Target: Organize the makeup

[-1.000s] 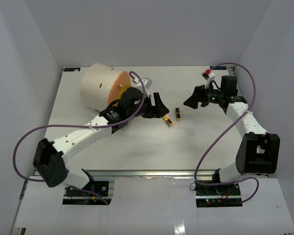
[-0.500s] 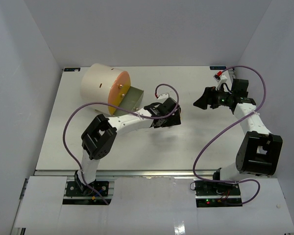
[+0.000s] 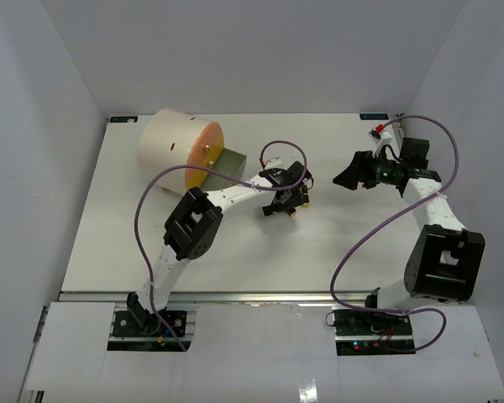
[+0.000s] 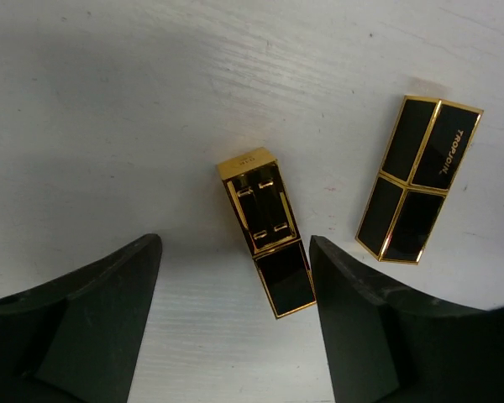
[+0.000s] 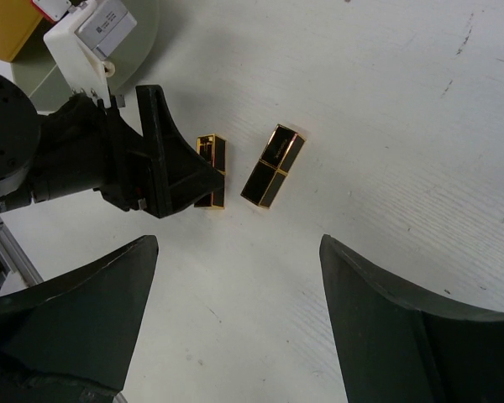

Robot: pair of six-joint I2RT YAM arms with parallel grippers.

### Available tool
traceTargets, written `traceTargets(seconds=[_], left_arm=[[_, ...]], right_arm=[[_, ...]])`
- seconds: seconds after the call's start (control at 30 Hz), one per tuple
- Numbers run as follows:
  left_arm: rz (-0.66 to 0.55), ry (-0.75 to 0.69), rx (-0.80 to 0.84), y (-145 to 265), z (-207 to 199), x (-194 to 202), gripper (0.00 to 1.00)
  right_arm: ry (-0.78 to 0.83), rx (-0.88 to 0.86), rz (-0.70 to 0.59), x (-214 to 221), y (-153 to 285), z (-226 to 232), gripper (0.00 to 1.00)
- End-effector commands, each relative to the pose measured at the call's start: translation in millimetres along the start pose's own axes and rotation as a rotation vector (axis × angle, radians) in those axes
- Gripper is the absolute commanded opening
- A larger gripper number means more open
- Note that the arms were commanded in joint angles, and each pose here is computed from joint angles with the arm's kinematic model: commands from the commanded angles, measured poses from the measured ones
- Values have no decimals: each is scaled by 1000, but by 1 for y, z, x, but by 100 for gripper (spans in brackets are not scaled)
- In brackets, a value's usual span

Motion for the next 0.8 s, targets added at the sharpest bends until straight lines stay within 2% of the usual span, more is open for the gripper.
traceTargets(seconds=[0.0, 0.13, 0.4, 0.57, 0.63, 0.77], left_arm=[[-26, 53, 4, 15, -3, -15, 78], [-10, 51, -15, 5, 1, -15, 74], [13, 4, -57, -4, 16, -7, 51], [-18, -64, -26, 13, 17, -16, 19], [-40, -137, 8, 25, 13, -21, 13], [-112, -299, 95, 66, 4, -32, 9]], right_arm=[[27, -39, -31, -5, 7, 8, 84], [24, -47, -31, -4, 7, 9, 84], [19, -47, -34, -3, 8, 9, 85], [11, -50, -30, -1, 7, 9, 85], [15, -51, -28, 0, 7, 9, 85], [19, -75, -31, 1, 7, 12, 85]])
Point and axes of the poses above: each gripper's point midway between its finger pads, its own y axis back along the fingers, its own z axis along the line the jaws close on, x = y × z, the point moved 5 cm from there along y, back along the fingers, and after that the axes turned 8 degrees about y, right-handed, at the moved point
